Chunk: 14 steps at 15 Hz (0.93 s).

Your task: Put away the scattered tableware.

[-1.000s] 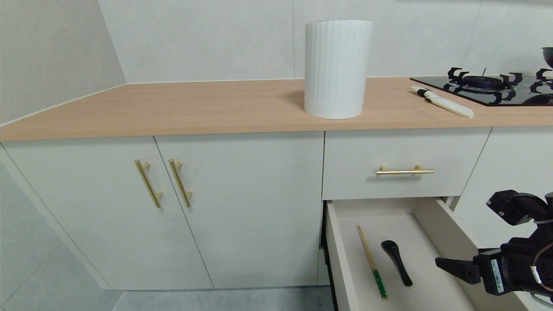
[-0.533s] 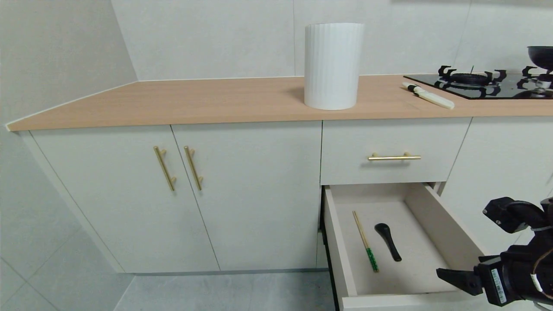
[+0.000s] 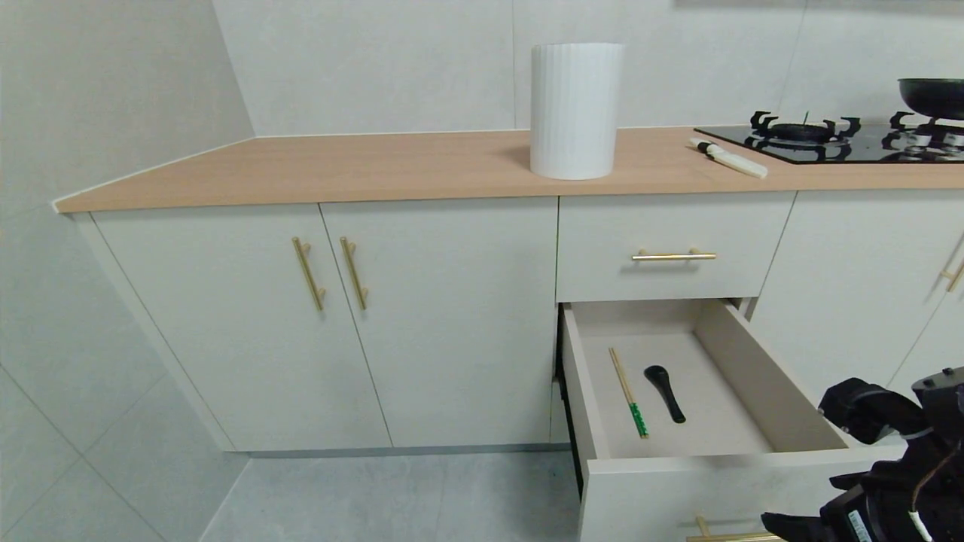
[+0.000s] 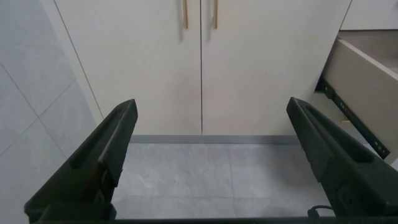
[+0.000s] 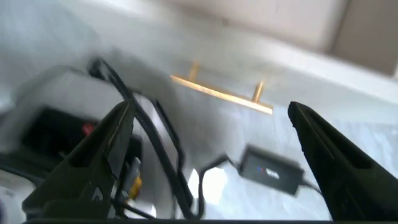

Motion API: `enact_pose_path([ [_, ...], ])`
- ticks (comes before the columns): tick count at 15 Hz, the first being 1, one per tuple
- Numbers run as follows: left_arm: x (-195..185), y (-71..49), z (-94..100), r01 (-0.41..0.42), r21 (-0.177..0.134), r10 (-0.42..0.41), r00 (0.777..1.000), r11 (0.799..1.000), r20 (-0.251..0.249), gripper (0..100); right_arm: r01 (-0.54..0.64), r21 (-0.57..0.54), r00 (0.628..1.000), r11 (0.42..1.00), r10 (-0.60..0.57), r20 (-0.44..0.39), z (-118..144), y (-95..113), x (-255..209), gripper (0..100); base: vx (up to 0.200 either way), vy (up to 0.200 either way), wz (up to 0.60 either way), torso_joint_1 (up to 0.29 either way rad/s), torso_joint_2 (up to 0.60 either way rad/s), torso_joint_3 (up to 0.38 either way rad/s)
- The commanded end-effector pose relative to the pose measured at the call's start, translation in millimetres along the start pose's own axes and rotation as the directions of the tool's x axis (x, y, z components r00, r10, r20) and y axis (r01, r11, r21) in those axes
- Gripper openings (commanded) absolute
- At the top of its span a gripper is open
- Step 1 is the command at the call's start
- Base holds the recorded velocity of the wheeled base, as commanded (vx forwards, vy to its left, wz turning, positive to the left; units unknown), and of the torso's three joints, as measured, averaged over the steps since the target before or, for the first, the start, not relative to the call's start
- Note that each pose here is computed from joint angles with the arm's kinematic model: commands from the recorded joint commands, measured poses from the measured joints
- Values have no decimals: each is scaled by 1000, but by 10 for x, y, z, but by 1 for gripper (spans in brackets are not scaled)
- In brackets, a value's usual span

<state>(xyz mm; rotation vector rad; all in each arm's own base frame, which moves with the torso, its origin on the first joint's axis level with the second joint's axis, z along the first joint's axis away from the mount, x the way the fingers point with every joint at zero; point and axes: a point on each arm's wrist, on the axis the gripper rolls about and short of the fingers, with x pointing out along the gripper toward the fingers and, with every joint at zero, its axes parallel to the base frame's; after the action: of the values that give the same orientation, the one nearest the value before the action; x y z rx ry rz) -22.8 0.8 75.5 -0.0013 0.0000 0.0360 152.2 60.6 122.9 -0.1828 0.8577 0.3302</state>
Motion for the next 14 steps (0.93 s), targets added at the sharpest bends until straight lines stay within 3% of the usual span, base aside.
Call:
enact_pose_path([
  [1,1,0,0,-1,0,1,1000,1000,-2,100,-21,-28,998,999,19,-61,-59,54,97,100,0,0,0,0,0,0],
  [6,0,0,0,-1,0,1,1000,1000,0,100,-24,-32,992,999,20,-125,-83,69,232,100,0,0,0,0,0,0],
  [10,1,0,0,-1,0,1,1000,1000,-2,100,9,46,982,999,0,-191,-10,65,451,100,0,0,0,0,0,0],
  [14,0,0,0,-1,0,1,1000,1000,0,100,113,113,972,987,-86,-217,62,58,673,100,0,0,0,0,0,0],
])
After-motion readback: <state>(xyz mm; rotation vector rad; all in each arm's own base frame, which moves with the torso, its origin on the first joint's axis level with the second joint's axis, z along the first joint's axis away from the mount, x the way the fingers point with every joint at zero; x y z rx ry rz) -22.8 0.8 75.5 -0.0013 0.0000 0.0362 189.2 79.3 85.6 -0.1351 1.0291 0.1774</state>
